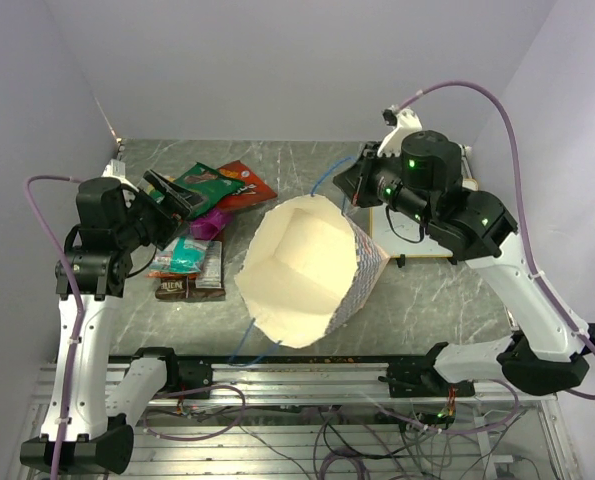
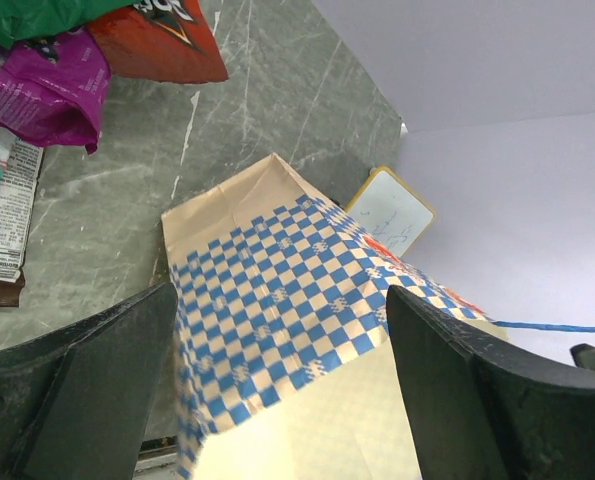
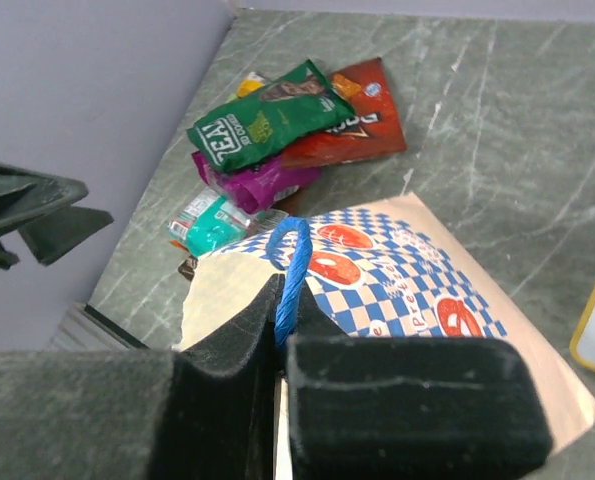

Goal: Take the snacks out of the paper bag
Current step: Adjust the paper bag at the center of the board.

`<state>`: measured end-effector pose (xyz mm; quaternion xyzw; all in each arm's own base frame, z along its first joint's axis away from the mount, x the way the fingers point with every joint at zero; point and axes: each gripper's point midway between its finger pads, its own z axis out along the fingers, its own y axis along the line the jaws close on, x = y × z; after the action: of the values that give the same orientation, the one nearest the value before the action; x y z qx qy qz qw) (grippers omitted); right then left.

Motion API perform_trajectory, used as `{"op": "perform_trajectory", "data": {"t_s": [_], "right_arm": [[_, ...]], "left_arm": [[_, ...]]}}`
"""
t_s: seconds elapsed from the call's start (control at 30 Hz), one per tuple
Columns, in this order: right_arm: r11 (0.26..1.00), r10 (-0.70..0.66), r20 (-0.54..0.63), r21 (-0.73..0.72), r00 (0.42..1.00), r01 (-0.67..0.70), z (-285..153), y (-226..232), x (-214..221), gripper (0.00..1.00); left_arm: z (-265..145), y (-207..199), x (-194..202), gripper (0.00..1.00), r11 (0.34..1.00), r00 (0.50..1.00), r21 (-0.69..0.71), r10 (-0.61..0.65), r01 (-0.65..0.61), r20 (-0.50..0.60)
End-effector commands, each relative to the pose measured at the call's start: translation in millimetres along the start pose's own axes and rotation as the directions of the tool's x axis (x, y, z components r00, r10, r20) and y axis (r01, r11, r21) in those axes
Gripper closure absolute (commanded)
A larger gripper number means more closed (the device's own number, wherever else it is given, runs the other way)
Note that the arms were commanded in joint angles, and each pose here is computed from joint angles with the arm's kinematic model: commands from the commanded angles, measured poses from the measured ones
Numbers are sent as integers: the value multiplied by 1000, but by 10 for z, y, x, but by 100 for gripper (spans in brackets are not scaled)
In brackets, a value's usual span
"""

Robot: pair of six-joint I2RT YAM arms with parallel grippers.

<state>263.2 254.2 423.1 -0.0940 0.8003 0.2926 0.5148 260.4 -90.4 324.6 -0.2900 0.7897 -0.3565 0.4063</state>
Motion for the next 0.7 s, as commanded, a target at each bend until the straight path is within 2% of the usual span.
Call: {"op": "perform_trajectory", "data": {"t_s": [0.0, 0.13, 0.2, 0.3, 0.47, 0.6, 0.67], "right_arm": [[975, 173, 81, 129, 982, -182, -104, -284, -40, 100], [910, 318, 102, 247, 943, -333, -89, -699, 101, 100], [880, 340, 126, 307, 932, -363, -86, -959, 106, 100], [829, 355, 156, 404, 922, -388, -103, -1378, 122, 100], [751, 380, 183, 511, 907, -418, -193, -1809, 205, 100], [715, 373, 192, 564, 908, -413, -253, -2115, 283, 100], [720, 348, 187, 574, 919, -390, -292, -2198, 272, 100]], "left_arm": [[-109, -161, -16, 5, 998, 1000, 54, 24, -24, 5], [-136, -174, -12, 4, 998, 1000, 58, 23, -23, 7], [-145, -172, -10, 4, 998, 1000, 54, 25, -25, 6], [-142, -172, -6, 4, 998, 1000, 55, 29, -29, 2], [-123, -195, -18, 4, 998, 1000, 63, 28, -28, 1], [-94, -206, -16, 4, 997, 1000, 72, 30, -29, -6], [-75, -208, -5, 4, 997, 999, 77, 29, -28, -16]]}}
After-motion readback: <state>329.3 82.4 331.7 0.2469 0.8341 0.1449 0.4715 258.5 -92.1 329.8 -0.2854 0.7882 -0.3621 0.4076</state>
